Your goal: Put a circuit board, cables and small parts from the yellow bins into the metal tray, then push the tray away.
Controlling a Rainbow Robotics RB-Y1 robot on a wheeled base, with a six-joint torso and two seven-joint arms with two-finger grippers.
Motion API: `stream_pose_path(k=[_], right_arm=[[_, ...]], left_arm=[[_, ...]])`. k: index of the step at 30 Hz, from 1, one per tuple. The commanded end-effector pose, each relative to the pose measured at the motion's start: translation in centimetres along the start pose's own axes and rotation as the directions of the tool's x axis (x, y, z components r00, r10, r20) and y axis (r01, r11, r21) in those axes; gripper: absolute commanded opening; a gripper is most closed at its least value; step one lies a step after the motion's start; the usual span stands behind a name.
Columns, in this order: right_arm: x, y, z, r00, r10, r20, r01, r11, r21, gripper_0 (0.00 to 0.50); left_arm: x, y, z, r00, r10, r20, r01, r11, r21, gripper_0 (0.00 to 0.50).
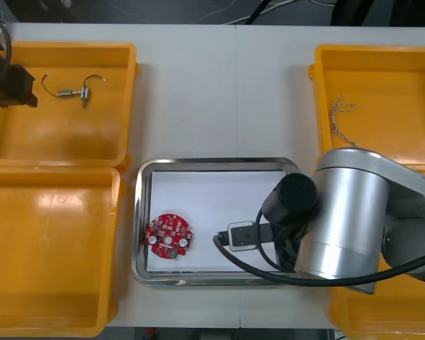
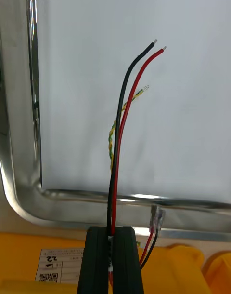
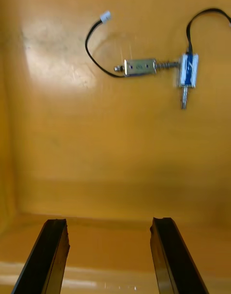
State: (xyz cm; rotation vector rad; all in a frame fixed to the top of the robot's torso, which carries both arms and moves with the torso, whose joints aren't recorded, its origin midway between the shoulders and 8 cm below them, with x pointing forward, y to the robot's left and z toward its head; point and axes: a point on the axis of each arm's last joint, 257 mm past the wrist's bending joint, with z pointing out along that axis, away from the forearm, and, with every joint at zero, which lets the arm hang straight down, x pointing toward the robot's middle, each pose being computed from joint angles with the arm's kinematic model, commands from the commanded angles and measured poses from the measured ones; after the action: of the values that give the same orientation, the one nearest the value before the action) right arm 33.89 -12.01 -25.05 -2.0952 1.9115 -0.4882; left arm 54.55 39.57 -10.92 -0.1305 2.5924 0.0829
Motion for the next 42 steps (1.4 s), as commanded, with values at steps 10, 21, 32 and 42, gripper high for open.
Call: stream_pose_path(k=[10,21,32,42], right_arm=[[-4.2,1.5,1.7,0.999,0.001,0.043,-0.001,1.000,-0.012,0.000],[-4.6,3.1,3.9,0.996,0.040,0.077,-0.038,0.999,-0.032,0.000],[-4.7,3.5,6.3,0.995,0.051,0.082,-0.051,0.999,-0.011,0.000],[-4.5,3.1,6.2,0.996,0.051,0.077,-0.052,0.999,0.005,0.109]], left_arm=[[-7.2,-2.5,0.2,0.989,0.066,0.130,-0.063,0.998,-0.023,0.500],[-9.1,-4.4,1.3,0.973,0.100,0.209,-0.088,0.994,-0.062,0.500],[-10.6,-5.0,3.5,0.951,0.145,0.274,-0.140,0.989,-0.036,0.500],[-10.8,-4.4,4.6,0.945,0.149,0.291,-0.145,0.989,-0.033,0.500]])
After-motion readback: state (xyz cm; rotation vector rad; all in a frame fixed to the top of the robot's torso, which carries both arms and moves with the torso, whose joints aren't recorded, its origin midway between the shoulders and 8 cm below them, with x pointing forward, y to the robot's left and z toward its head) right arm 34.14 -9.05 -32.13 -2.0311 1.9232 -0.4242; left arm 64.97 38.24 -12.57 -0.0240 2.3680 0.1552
